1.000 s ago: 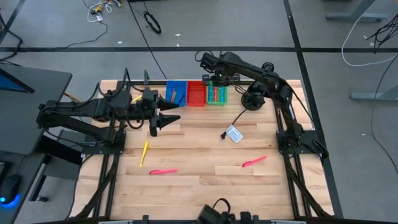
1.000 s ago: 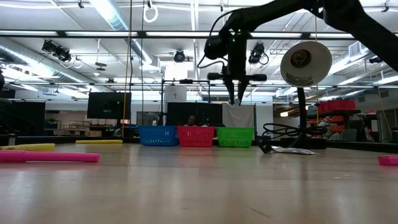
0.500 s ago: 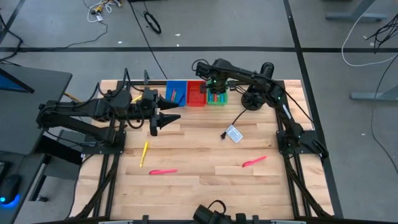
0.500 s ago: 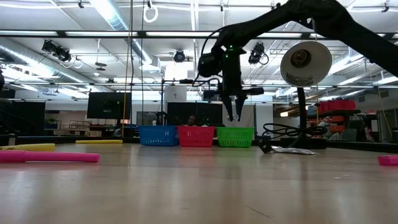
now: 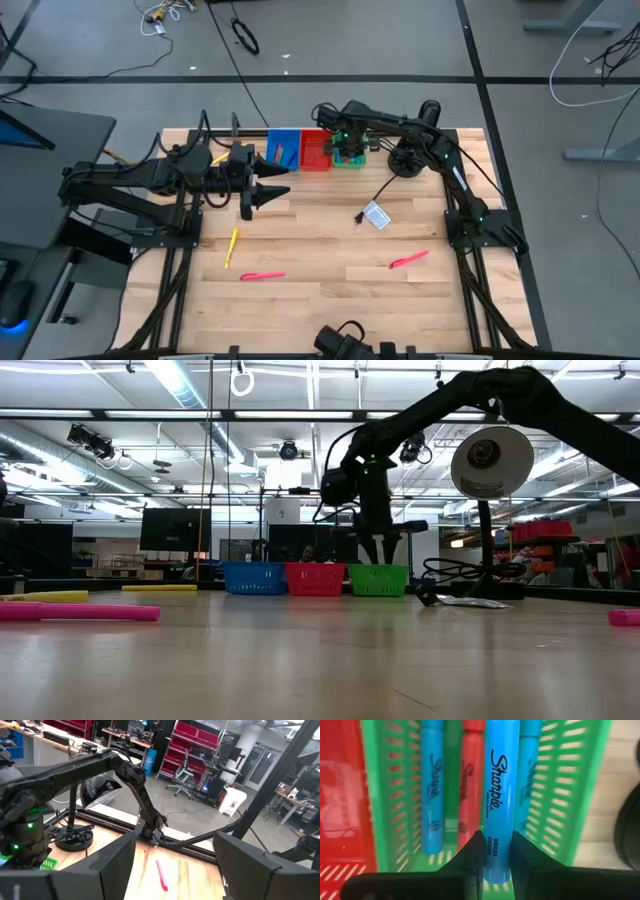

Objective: Pick & Place Markers
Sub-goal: Put the blue highlighter into the green bin, then put the right pink marker into the red bin

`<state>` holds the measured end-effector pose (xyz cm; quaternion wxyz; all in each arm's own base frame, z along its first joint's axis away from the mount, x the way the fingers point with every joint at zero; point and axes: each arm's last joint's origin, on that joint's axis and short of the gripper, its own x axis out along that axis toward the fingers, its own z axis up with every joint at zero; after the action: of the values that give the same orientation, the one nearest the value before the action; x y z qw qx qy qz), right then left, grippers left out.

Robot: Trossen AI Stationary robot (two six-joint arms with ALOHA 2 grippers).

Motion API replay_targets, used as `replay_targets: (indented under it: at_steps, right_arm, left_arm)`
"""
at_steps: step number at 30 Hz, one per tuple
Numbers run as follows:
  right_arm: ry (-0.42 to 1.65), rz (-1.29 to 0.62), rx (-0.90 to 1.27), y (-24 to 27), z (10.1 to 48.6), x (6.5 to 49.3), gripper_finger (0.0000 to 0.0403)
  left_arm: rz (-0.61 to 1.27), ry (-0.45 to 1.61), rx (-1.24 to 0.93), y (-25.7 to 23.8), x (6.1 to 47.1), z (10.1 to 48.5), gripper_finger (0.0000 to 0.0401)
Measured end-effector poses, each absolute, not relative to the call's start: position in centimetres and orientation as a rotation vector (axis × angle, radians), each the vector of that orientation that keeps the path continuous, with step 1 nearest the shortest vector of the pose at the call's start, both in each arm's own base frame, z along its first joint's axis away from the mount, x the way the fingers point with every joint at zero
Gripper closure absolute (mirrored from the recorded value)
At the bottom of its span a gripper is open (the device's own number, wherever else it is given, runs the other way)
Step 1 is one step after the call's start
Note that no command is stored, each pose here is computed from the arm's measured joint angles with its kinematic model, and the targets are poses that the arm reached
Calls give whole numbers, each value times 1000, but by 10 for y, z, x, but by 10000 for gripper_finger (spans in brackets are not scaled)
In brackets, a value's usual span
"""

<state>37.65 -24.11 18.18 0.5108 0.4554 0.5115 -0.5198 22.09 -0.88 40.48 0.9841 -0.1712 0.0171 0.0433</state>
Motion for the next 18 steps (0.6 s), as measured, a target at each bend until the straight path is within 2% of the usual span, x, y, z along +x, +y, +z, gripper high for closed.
replay_targets:
  at_steps: [9,18]
  right_arm:
    - [1232,-1248,1099,-240,177,377,348]
    - [1232,-1237,1100,-240,177,377,228]
  left_arm:
    - [107,32,-340,-4,221,405,126]
    - [111,31,-340,-3,221,405,126]
